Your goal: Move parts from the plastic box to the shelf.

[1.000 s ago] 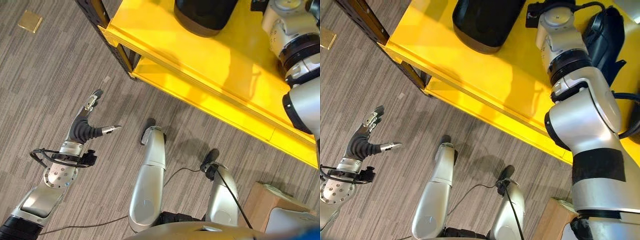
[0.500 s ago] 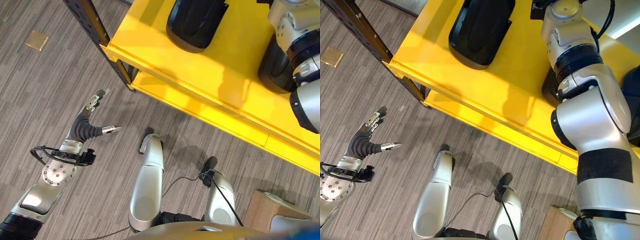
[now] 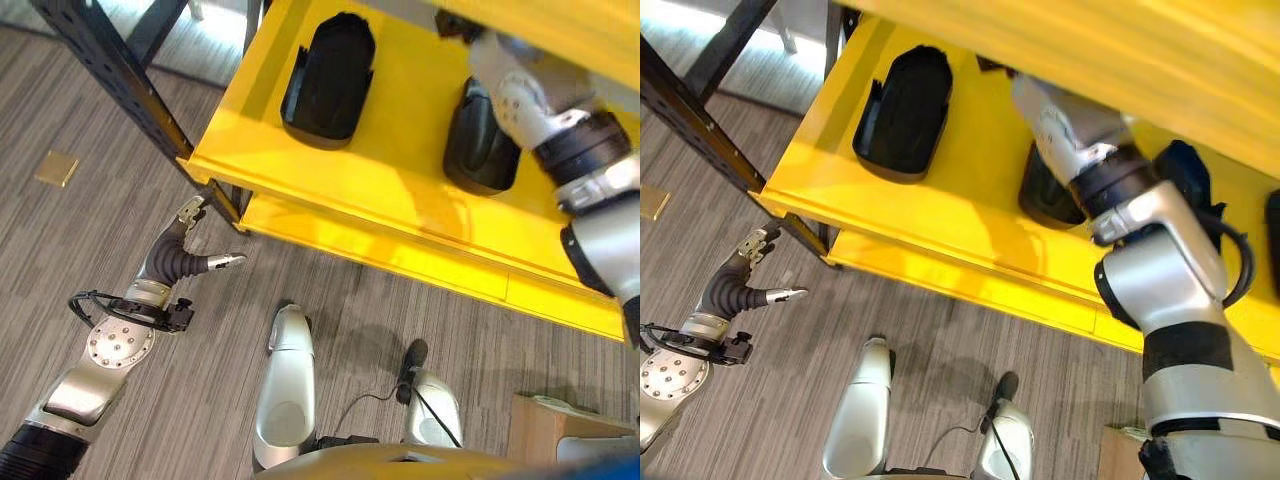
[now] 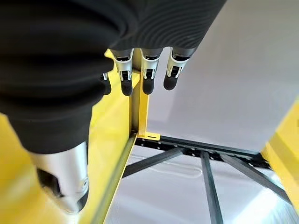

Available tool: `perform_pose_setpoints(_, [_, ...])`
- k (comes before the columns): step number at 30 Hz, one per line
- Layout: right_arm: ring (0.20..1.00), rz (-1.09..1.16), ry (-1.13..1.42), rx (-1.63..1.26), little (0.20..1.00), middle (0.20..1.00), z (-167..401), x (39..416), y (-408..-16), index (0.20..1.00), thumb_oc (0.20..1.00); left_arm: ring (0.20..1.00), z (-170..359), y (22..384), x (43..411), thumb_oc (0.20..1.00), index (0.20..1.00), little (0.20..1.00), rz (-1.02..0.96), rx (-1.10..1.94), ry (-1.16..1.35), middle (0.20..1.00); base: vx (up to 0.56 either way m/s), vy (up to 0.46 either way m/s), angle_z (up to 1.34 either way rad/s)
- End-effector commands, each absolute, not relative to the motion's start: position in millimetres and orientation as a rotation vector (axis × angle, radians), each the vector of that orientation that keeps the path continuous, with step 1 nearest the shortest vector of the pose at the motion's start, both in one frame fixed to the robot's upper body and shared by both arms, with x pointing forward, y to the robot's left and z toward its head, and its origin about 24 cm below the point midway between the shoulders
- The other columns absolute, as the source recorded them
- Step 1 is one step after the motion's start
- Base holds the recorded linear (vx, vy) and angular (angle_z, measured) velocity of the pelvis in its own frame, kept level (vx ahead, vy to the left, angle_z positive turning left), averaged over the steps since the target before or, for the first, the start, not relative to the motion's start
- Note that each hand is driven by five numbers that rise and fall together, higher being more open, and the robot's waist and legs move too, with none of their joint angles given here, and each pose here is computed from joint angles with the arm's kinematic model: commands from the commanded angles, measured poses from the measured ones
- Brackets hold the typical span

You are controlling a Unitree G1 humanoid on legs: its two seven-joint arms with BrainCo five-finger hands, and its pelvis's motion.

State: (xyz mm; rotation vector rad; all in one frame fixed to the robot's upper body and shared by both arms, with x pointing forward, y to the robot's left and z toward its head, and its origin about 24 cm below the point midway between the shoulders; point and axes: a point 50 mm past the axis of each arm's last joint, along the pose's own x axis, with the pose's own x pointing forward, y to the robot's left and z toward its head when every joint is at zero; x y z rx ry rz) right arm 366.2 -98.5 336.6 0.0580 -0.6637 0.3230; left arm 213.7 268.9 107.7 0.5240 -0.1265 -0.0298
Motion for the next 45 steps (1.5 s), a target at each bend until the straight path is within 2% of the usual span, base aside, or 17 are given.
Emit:
perform_pose_setpoints(1, [1.0, 0.335, -0.706, 0.115, 1.0, 1.0, 334.7, 356.9, -124.2, 1.0, 1.0, 1.0, 98.6, 257.0, 208.3, 1.0, 1.0, 1.0, -0.085, 0.46, -0.115, 1.0, 0.04, -0.051, -0.23])
perform_pose_setpoints(8, [1.0, 0.35, -0.608, 0.198, 1.0, 1.0, 270.6, 334.8, -158.7, 1.0, 1.0, 1.0, 89.8, 255.4, 198.6, 1.0, 1.0, 1.0, -0.071, 0.422, -0.088, 1.0, 0.05, -0.052, -0.12])
perform_pose_setpoints(14, [1.0, 0.363, -0.48, 0.203, 1.0, 1.0, 200.7, 288.2, -191.5, 1.0, 1.0, 1.0, 82.6, 261.0, 182.8, 1.0, 1.0, 1.0, 0.021, 0.307, -0.084, 1.0, 0.05, -0.067, -0.19])
perform_pose_setpoints(17, [1.0, 0.388, -0.411, 0.242, 1.0, 1.0, 173.6, 269.3, -194.4, 1.0, 1.0, 1.0, 79.1, 261.3, 178.5, 1.0, 1.0, 1.0, 0.044, 0.234, -0.081, 1.0, 0.06, -0.065, -0.08])
perform_pose_setpoints(18, [1.0, 0.385, -0.384, 0.217, 1.0, 1.0, 158.2, 252.4, -198.0, 1.0, 1.0, 1.0, 72.3, 261.9, 174.0, 1.0, 1.0, 1.0, 0.064, 0.13, -0.07, 1.0, 0.07, -0.071, -0.19])
perform_pose_setpoints(22, [1.0, 0.364, -0.229, 0.231, 1.0, 1.0, 114.7, 224.7, -203.8, 1.0, 1.0, 1.0, 52.0, 263.5, 160.7, 1.0, 1.0, 1.0, 0.108, -0.086, -0.013, 1.0, 0.07, -0.079, -0.21])
perform_pose_setpoints(28, [1.0, 0.23, -0.097, 0.212, 1.0, 1.0, 79.4, 193.3, -231.3, 1.0, 1.0, 1.0, 30.4, 262.6, 143.6, 1.0, 1.0, 1.0, 0.13, -0.237, 0.052, 1.0, 0.01, -0.057, -0.14])
perform_pose_setpoints(36, [1.0, 0.005, 0.132, 0.194, 1.0, 1.0, 22.9, 161.7, -255.2, 1.0, 1.0, 1.0, 4.9, 251.4, 135.1, 1.0, 1.0, 1.0, 0.15, -0.343, 0.138, 1.0, -0.02, -0.009, -0.04])
perform_pose_setpoints(45, [1.0, -0.008, 0.162, 0.256, 1.0, 1.0, 9.3, 164.2, -240.3, 1.0, 1.0, 1.0, -10.7, 245.5, 134.5, 1.0, 1.0, 1.0, 0.194, -0.4, 0.192, 1.0, -0.01, 0.001, 0.0])
